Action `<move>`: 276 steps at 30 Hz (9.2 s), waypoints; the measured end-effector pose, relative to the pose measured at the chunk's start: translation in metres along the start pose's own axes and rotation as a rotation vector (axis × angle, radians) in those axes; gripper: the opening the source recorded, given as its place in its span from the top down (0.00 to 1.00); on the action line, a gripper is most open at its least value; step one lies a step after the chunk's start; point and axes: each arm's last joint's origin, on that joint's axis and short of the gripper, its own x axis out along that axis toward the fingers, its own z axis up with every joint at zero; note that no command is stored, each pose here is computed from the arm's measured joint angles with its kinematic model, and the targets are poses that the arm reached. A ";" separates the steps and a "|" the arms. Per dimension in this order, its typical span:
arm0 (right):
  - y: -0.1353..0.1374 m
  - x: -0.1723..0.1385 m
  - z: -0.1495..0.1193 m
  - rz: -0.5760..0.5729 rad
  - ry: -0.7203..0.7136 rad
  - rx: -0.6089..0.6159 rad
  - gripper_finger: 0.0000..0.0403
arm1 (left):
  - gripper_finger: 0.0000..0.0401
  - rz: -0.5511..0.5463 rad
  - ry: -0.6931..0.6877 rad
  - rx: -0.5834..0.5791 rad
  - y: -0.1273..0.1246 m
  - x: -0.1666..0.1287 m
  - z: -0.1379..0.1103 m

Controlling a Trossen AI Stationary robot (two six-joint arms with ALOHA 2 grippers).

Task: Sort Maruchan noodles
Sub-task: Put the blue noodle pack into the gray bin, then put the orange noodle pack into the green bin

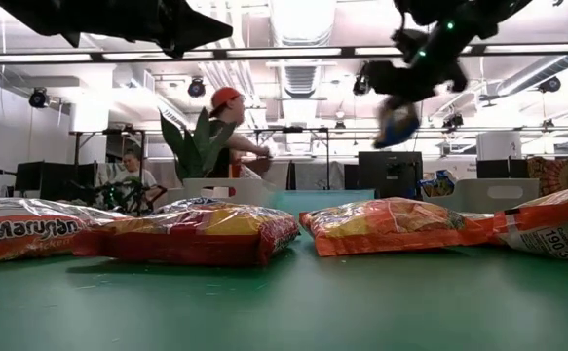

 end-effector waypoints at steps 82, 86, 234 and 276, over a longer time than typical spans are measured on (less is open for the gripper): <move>-0.056 0.032 -0.059 -0.090 0.199 0.305 0.61 | 1.00 -0.010 0.038 -0.093 -0.003 0.003 -0.012; -0.058 0.023 -0.052 0.054 0.222 0.342 0.62 | 1.00 -0.015 0.063 -0.093 -0.005 0.009 -0.018; 0.092 -0.038 -0.099 1.146 0.310 -0.287 0.97 | 0.49 -0.167 0.094 -0.371 -0.029 0.074 -0.085; 0.088 0.014 -0.130 0.954 0.863 0.170 0.11 | 1.00 -0.430 0.491 -0.266 -0.098 0.130 -0.158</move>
